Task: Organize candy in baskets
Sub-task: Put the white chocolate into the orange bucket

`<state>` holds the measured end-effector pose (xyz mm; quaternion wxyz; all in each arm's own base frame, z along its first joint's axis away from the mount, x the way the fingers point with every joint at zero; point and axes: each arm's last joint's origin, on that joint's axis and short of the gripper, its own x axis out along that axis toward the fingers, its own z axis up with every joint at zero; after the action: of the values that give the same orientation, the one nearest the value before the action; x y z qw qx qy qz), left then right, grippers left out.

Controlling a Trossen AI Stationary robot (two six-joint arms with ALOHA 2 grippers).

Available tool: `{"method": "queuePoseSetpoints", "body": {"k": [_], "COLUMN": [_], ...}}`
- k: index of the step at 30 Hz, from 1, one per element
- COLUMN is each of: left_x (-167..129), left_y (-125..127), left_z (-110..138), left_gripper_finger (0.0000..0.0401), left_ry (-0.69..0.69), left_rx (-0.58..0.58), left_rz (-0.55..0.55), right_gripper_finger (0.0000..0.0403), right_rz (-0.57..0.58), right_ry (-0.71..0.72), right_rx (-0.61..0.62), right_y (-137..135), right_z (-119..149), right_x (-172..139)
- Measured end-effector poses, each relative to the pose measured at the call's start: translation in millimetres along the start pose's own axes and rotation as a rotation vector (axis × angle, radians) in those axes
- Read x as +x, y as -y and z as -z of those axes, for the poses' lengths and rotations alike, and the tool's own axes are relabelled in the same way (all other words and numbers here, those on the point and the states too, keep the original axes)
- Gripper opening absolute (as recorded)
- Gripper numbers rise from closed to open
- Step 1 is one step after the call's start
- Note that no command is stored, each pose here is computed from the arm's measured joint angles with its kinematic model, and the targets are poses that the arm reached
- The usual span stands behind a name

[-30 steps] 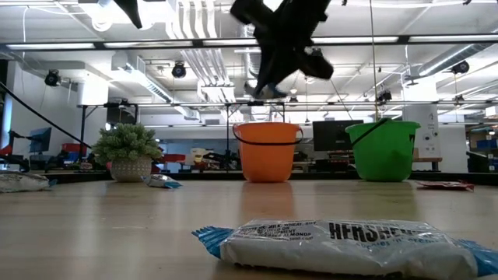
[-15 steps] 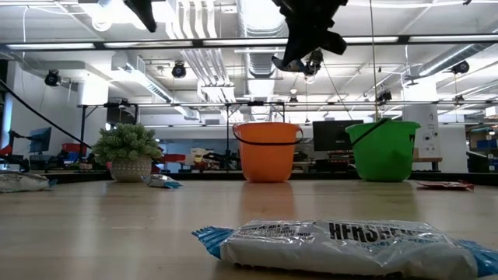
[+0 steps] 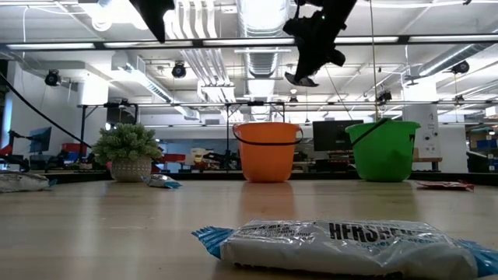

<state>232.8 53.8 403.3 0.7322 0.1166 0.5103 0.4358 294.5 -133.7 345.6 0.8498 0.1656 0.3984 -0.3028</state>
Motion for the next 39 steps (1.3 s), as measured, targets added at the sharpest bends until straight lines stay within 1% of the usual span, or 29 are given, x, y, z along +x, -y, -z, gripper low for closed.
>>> {"method": "queuePoseSetpoints", "body": {"k": [5, 10, 12, 14, 19, 24, 27, 31, 33, 35, 36, 37, 39], "left_x": [-6, -10, -12, -14, -23, -35, -38, -40, -41, -41, -40, -39, -36], "left_y": [-10, -19, -28, -38, -65, -86, -94, -98, -98, -96, -96, -95, -94], "left_z": [6, 11, 11, 10, 6, 5, 4, 5, 4, 1, 1, 0, -2], "left_gripper_finger": [0.0169, 0.0155, 0.0150, 0.0147, 0.0140, 0.0134, 0.0134, 0.0134, 0.0134, 0.0134, 0.0134, 0.0134, 0.0134], "left_ry": [0.019, 0.025, 0.028, 0.039, 0.074, 0.113, 0.122, 0.122, 0.130, 0.135, 0.131, 0.123, 0.099], "left_rx": [-0.042, -0.065, -0.093, -0.128, -0.194, -0.223, -0.215, -0.183, -0.182, -0.142, -0.123, -0.111, -0.099], "left_rz": [0.002, -0.001, -0.016, -0.046, -0.074, -0.094, -0.124, -0.165, -0.129, -0.081, -0.077, -0.092, -0.169], "right_gripper_finger": [0.0009, 0.0009, 0.0009, 0.0009, 0.0009, 0.0009, 0.0009, 0.0009, 0.0009, 0.0009, 0.0009, 0.0009, 0.0009], "right_rz": [-0.058, -0.149, -0.177, -0.180, -0.203, -0.209, -0.208, -0.205, -0.212, -0.229, -0.231, -0.234, -0.237], "right_ry": [0.036, 0.105, 0.131, 0.152, 0.137, 0.109, 0.103, 0.089, 0.083, 0.070, 0.071, 0.071, 0.070], "right_rx": [0.015, 0.047, 0.052, 0.058, 0.069, 0.076, 0.080, 0.080, 0.077, 0.068, 0.062, 0.057, 0.052], "right_y": [21, 32, 33, 34, 35, 36, 37, 36, 35, 34, 34, 34, 33], "right_z": [-11, -23, -27, -30, -32, -37, -42, -46, -48, -49, -51, -51, -53], "right_x": [6, 13, 16, 21, 36, 52, 61, 70, 73, 77, 78, 79, 81]}}
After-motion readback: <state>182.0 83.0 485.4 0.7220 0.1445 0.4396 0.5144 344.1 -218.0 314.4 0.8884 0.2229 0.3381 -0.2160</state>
